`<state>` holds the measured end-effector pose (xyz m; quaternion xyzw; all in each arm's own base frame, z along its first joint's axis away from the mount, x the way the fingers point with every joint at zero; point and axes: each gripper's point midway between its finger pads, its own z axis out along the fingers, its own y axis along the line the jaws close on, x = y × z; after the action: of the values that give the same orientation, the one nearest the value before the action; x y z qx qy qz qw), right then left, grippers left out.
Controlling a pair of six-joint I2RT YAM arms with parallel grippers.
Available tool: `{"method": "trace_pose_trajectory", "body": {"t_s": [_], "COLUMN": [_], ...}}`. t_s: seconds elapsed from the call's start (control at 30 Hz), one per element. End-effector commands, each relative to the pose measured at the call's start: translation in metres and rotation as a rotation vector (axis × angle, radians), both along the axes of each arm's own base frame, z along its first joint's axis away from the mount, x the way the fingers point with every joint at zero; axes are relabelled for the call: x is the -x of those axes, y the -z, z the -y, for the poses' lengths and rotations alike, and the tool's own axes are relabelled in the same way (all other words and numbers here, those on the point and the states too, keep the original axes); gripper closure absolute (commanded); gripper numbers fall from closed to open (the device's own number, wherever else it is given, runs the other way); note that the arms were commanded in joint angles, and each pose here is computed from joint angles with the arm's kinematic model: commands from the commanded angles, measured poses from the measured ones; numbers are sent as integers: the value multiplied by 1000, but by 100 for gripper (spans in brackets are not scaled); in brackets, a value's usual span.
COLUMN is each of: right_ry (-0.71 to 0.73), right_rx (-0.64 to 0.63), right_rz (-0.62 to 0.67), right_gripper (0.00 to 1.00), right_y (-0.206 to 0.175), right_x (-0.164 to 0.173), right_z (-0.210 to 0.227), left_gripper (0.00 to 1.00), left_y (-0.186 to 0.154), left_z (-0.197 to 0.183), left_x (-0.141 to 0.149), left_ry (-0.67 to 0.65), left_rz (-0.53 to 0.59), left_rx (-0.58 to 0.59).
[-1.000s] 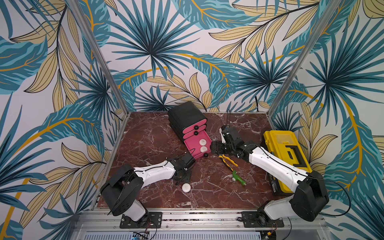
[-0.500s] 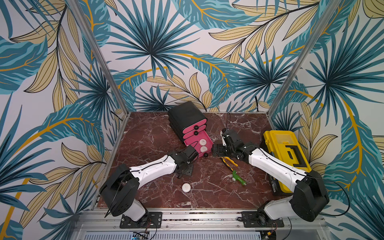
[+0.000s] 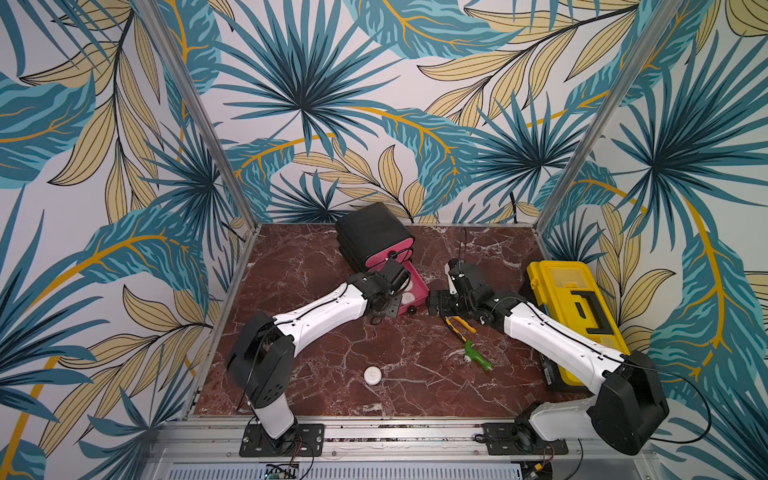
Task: Put the bluetooth earphones in the drawer according to color
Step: Place the bluetooth earphone in the drawer.
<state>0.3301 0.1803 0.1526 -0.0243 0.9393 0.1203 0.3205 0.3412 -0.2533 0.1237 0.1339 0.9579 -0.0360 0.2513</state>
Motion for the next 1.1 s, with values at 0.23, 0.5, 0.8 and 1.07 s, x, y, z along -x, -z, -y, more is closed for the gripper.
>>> {"method": "trace_pose_trajectory", "body": {"t_s": [0.23, 0.5, 0.8, 1.07], "right_ry": [16, 11, 11, 4], "right_rx": [-62, -110, -132, -139], "right_rz": [-19, -38, -62, -72], "right_gripper": [1, 1, 1, 1], "right_y": [8, 14, 21, 23], "right_x": [11, 15, 18, 20], "right_z": [0, -6, -9, -11], "left_gripper": [71, 70, 68, 60], "left_y": [1, 12, 28, 40], "left_z": [6, 20, 30, 27], "left_x": [-47, -66, -81, -84], "left_ry": [5, 21, 20, 4], "left_rz": [96, 131, 139, 116], "left_rx": [-111, -116, -130, -149]}}
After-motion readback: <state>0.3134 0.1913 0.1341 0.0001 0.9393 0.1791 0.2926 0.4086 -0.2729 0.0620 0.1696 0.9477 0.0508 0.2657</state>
